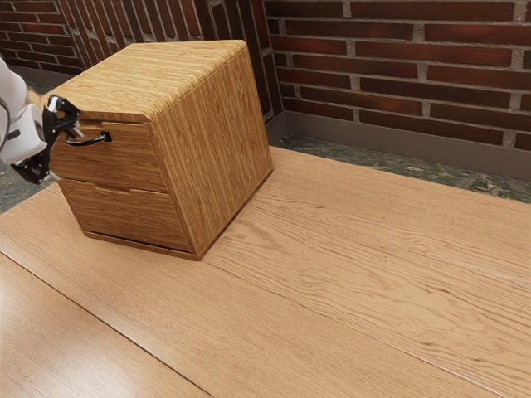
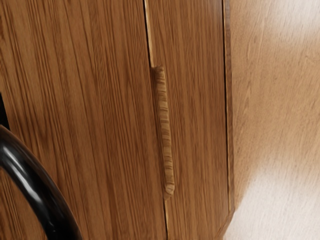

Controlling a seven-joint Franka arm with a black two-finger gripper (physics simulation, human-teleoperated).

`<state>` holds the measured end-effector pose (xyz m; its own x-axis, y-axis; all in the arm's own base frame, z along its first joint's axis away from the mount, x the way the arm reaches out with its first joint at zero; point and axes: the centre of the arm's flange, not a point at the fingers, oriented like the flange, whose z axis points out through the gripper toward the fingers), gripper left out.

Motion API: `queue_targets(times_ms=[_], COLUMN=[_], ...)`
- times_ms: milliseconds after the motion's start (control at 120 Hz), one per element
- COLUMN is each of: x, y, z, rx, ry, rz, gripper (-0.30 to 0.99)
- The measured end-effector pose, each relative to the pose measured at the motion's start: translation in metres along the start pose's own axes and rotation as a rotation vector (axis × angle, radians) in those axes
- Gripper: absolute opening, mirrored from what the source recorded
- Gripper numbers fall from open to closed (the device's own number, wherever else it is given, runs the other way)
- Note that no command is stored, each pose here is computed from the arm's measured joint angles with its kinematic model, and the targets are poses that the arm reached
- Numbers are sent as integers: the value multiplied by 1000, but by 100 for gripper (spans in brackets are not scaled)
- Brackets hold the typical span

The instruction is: Pull the drawer handle with one arm to open the drawer

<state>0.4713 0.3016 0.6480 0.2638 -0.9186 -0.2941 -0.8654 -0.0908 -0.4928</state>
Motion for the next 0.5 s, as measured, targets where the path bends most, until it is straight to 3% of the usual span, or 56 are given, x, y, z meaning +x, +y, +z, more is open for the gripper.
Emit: queue_targets(times_ms=[500], x=[4], y=[3], z=[18], rx=[-2], ry=[0], rz=[6], gripper=[69])
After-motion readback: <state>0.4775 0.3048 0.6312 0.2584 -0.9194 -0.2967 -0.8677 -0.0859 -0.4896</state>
